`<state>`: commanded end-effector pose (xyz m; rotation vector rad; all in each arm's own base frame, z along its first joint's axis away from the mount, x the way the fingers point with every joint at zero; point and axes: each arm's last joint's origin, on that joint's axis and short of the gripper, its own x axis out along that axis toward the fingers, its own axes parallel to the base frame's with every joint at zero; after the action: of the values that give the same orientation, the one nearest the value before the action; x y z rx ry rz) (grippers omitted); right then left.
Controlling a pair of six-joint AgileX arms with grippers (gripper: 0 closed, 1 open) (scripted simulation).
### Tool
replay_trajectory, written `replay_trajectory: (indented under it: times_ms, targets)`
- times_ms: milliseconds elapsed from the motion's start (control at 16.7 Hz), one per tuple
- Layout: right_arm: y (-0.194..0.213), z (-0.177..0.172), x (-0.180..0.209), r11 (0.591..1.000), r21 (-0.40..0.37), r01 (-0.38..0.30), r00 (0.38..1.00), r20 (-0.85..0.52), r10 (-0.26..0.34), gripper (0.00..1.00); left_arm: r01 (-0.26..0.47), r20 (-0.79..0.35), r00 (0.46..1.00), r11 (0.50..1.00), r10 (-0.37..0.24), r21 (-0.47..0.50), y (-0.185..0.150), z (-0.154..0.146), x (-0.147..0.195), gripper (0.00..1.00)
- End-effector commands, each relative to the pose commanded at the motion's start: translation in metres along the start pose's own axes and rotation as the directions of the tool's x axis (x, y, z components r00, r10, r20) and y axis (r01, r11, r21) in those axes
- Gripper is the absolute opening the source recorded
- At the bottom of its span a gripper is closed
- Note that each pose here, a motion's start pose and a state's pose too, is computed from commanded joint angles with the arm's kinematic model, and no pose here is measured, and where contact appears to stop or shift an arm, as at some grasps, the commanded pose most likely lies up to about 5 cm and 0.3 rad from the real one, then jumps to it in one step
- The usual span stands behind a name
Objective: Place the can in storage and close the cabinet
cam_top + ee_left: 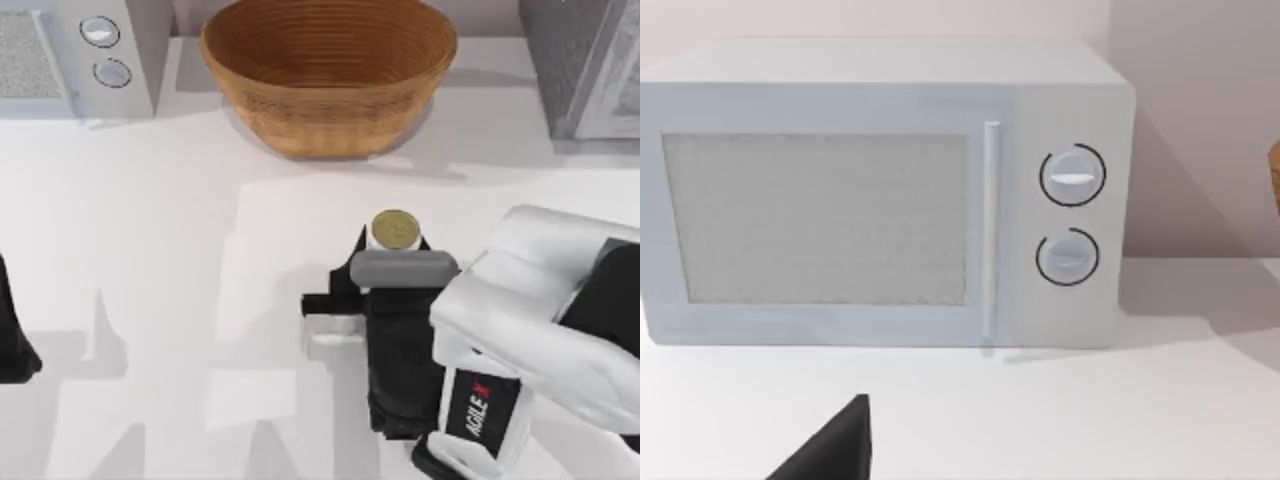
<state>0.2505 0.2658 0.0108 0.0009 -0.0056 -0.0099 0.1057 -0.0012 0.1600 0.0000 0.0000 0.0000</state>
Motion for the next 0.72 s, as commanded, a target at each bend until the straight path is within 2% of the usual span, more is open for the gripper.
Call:
replay_trajectory:
  times_ms: [420,720]
  targets:
    - [0.002,0.004,0.000,1.000,0.006,-0.002,1.000,0.003,0.002,0.00,0.000,0.000,1.000,1.000,0.000,0.000,0.000,0.000,0.000,1.00]
    - [0.007,0.045,0.006,1.000,0.007,0.000,1.000,0.005,0.000,0.00,0.000,0.000,1.000,1.000,0.000,0.000,0.000,0.000,0.000,1.00]
